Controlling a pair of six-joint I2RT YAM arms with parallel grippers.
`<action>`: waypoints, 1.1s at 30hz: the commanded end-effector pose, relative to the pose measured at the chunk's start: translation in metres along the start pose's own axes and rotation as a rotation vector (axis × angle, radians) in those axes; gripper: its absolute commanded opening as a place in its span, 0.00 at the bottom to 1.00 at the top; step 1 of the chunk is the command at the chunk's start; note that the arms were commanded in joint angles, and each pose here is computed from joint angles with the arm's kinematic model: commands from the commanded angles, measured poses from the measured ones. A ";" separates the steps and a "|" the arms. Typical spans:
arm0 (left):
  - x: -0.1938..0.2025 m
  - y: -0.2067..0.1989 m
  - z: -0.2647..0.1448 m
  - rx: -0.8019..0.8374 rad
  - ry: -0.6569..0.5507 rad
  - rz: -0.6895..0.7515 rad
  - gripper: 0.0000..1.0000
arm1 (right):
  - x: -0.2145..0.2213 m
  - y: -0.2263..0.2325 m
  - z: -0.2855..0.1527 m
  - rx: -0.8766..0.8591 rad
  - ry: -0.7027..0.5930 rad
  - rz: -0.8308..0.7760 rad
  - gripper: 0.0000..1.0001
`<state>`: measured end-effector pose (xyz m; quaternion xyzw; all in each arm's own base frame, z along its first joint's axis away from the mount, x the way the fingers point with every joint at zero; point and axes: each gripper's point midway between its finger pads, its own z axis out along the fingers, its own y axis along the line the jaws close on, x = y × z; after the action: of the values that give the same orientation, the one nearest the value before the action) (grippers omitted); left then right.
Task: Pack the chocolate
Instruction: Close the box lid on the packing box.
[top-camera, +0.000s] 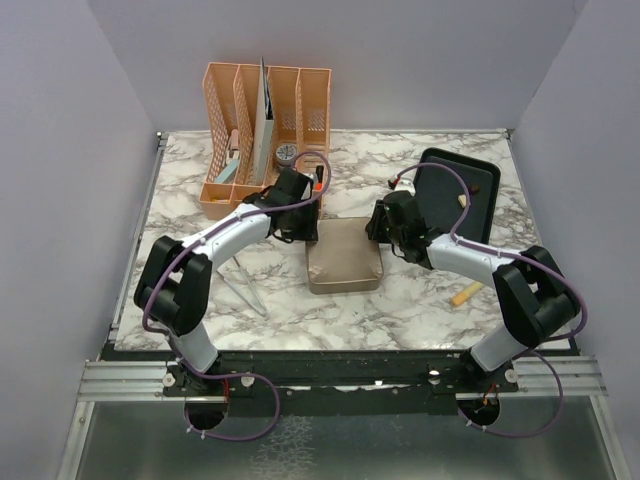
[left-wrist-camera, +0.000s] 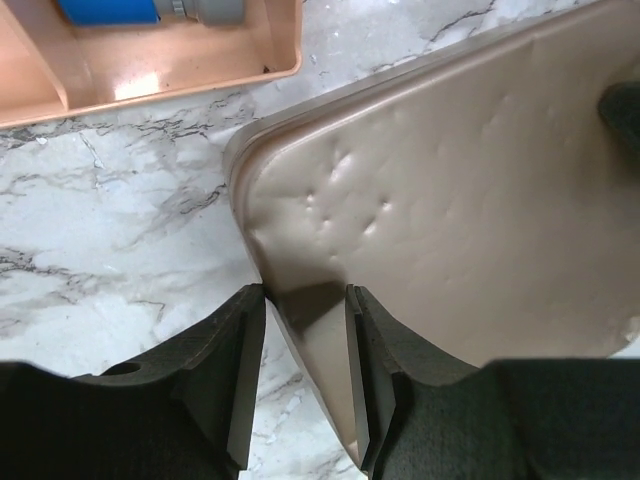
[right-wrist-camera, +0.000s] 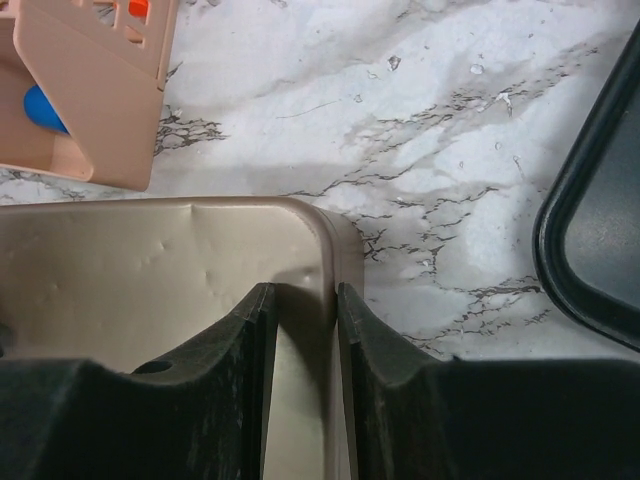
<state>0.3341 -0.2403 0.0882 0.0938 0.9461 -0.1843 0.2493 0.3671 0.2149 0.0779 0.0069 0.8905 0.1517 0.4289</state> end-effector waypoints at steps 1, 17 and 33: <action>-0.048 -0.029 -0.044 0.067 -0.143 0.011 0.43 | 0.076 -0.023 -0.003 0.035 0.245 -0.071 0.32; -0.032 0.018 0.002 -0.057 -0.099 0.012 0.16 | 0.080 -0.022 -0.003 0.026 0.251 -0.065 0.31; 0.009 0.038 0.032 -0.106 0.036 -0.020 0.14 | 0.007 0.005 -0.027 -0.016 0.119 -0.070 0.41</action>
<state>0.3751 -0.2372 0.0896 0.0759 0.9342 -0.1773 0.3001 0.3542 0.2162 0.0796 -0.0102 0.8993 0.1588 0.4074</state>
